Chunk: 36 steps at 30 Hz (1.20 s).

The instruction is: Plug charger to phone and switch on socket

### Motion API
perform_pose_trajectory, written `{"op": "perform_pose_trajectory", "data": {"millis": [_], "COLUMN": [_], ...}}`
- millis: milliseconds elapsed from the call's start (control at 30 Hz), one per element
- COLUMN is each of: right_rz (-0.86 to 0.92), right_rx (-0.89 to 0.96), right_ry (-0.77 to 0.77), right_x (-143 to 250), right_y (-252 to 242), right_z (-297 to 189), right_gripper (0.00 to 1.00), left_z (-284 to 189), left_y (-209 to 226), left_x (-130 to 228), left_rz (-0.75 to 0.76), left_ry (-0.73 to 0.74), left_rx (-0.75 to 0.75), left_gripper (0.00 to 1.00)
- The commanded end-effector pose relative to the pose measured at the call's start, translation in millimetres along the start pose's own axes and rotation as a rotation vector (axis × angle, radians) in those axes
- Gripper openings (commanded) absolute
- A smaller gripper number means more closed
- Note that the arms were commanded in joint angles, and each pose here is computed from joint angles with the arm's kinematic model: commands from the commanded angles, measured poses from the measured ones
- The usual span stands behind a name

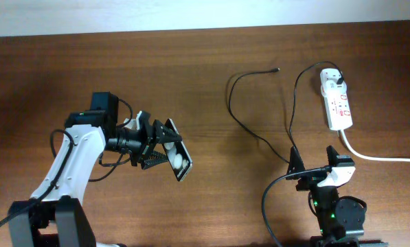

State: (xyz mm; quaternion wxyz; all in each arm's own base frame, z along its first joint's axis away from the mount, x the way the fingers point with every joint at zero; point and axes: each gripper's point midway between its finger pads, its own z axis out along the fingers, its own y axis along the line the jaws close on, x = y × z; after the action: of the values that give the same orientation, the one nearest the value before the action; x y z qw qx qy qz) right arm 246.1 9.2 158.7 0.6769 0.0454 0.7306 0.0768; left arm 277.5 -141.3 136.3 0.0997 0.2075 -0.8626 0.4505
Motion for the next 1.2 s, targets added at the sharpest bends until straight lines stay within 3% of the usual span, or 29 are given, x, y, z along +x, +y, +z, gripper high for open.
{"op": "perform_pose_trajectory", "data": {"millis": [0, 400, 600, 833, 933, 1067, 1167], "right_rz": [-0.010, -0.006, 0.382, 0.418, 0.474, 0.747, 0.752], "right_rx": [0.011, 0.001, -0.225, -0.545, -0.560, -0.574, -0.555], "right_ry": [0.000, -0.001, 0.066, 0.195, 0.213, 0.324, 0.311], "right_x": [1.4, 1.1, 3.7, 11.3, 10.1, 11.8, 10.7], "right_y": [-2.7, -0.8, 39.0, 92.2, 95.1, 101.9, 99.0], "right_z": [-0.1, -0.1, -4.8, -27.7, -29.5, -34.5, -32.2], "right_gripper": [0.99, 0.99, 0.99, 0.99, 0.99, 0.99, 0.99], "left_z": [-2.3, -2.3, -2.3, -2.3, -2.3, -2.3, -2.3], "left_y": [-11.0, -9.5, -9.4, -9.4, -9.5, -9.5, -9.5], "left_x": [5.1, 7.6, 7.6, 7.6, 7.6, 7.6, 7.6], "left_rz": [0.016, 0.001, 0.002, 0.002, 0.002, 0.002, 0.001], "left_ry": [0.031, 0.040, 0.039, 0.039, 0.039, 0.039, 0.040], "left_rx": [0.068, 0.062, 0.062, 0.062, 0.062, 0.062, 0.062], "left_gripper": [0.56, 0.57, 0.58, 0.58, 0.58, 0.58, 0.58]}}
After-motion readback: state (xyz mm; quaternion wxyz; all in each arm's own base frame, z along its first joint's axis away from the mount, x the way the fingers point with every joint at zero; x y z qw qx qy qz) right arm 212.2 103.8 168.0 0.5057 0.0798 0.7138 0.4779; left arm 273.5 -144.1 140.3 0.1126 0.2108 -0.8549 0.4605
